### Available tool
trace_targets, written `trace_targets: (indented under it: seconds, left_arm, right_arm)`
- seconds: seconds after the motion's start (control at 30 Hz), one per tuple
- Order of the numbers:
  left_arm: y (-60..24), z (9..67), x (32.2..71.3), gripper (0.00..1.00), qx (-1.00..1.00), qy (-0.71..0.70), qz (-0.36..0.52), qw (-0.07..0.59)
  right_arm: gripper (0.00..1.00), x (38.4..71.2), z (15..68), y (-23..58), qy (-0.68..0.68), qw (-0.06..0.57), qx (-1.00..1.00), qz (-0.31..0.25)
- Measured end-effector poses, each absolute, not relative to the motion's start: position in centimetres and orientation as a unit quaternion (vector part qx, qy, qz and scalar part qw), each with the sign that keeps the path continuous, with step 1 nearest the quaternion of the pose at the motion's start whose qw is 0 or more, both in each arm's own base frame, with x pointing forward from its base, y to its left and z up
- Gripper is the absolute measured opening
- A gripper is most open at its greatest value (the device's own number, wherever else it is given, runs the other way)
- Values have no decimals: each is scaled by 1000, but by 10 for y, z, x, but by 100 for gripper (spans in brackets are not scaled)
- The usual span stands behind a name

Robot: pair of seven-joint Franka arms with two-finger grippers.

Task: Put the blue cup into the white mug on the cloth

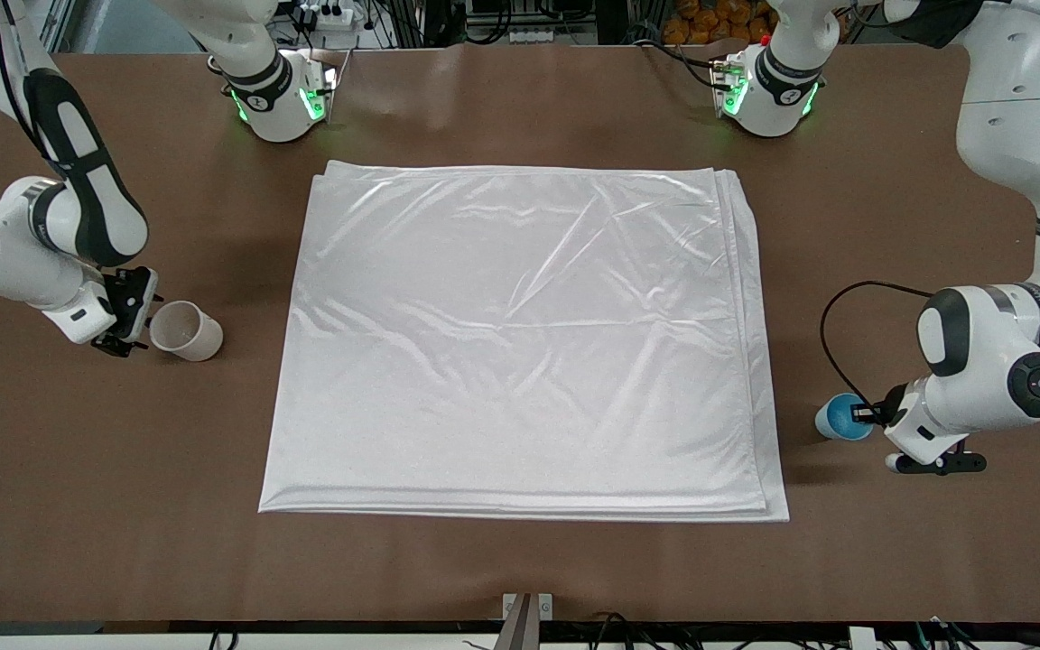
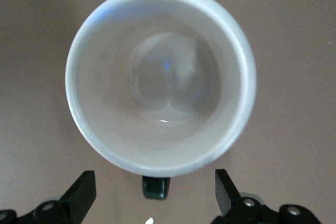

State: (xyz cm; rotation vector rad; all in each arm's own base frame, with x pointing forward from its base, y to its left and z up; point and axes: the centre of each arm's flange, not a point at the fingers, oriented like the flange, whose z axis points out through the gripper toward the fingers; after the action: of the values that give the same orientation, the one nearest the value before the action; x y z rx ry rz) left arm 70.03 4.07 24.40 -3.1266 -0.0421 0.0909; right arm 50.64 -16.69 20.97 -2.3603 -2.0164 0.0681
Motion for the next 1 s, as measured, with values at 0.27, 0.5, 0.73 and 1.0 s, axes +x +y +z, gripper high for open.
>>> trace_targets:
  seconds: [0.27,0.5,0.73,1.0]
  left_arm:
    - [41,265,702,4,-999,-14,31,8]
    - [42,292,699,4,-999,-15,33,9]
    - [42,295,698,4,-999,-15,33,9]
    - [42,294,698,4,-999,-15,33,9]
  right_arm:
    - [99,502,205,-165,-652,17,-758,20]
    - [67,503,206,-165,-656,15,-754,19]
    - [36,505,209,-166,-665,8,-746,15]
    - [20,513,223,-167,-672,-8,-741,5]
